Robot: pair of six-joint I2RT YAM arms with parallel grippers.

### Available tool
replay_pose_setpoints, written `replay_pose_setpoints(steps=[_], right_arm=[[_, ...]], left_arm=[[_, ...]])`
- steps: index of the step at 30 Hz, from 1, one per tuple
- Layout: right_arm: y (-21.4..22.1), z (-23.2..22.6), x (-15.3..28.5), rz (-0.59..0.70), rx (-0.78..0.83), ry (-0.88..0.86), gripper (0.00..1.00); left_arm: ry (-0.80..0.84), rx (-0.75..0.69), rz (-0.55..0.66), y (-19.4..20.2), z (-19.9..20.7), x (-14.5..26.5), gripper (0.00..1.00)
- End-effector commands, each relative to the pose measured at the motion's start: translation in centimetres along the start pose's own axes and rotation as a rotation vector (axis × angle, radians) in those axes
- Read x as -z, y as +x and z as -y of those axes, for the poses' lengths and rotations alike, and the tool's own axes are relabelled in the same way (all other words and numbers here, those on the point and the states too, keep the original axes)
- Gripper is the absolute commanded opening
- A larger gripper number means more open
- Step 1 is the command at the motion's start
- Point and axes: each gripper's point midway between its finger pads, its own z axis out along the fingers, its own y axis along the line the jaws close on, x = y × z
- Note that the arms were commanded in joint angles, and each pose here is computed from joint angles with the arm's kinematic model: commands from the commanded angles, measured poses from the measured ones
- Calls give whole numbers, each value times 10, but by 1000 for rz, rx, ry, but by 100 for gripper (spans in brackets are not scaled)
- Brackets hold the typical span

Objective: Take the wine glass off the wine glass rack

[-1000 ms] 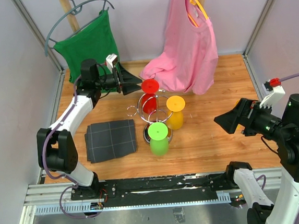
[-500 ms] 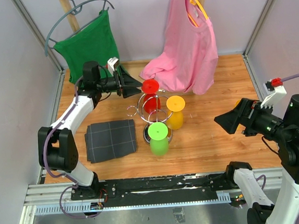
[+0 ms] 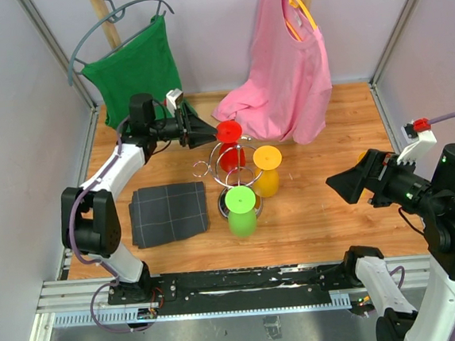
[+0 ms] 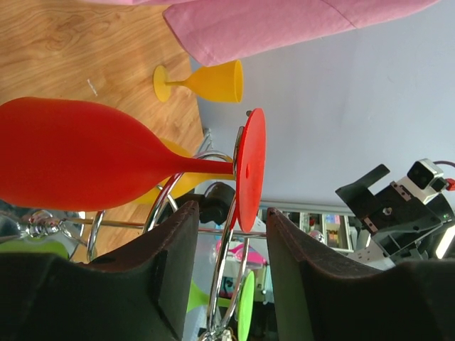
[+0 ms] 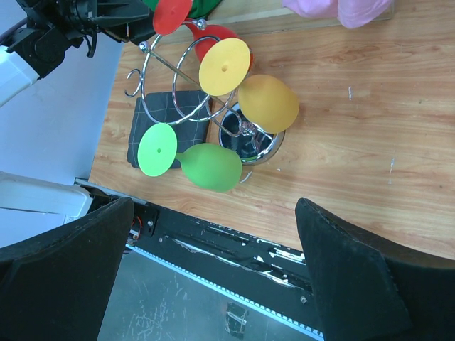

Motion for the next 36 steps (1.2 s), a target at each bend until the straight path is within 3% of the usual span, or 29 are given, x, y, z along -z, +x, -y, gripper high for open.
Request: replay_pose_setpoints(steps=[1, 7, 12, 15, 18, 36], right_arm=[[-8, -3, 2, 36, -3, 4, 99], [-8, -3, 3, 38, -6, 4, 99], [-9, -4, 2, 38, -6, 1, 99], [-8, -3, 2, 36, -7, 0, 99], [-7, -3, 1, 34, -7, 1, 99], [-3, -1, -1, 22, -6, -10, 99]], left_arm=[[28, -37, -17, -2, 13, -4, 46], [30, -38, -19, -4, 14, -6, 37], [31, -33, -22, -5, 13, -6, 20], [32, -35, -22, -5, 14, -6, 14], [33, -37, -24, -4, 15, -6, 1], [56, -28, 31, -12, 48, 18, 0]])
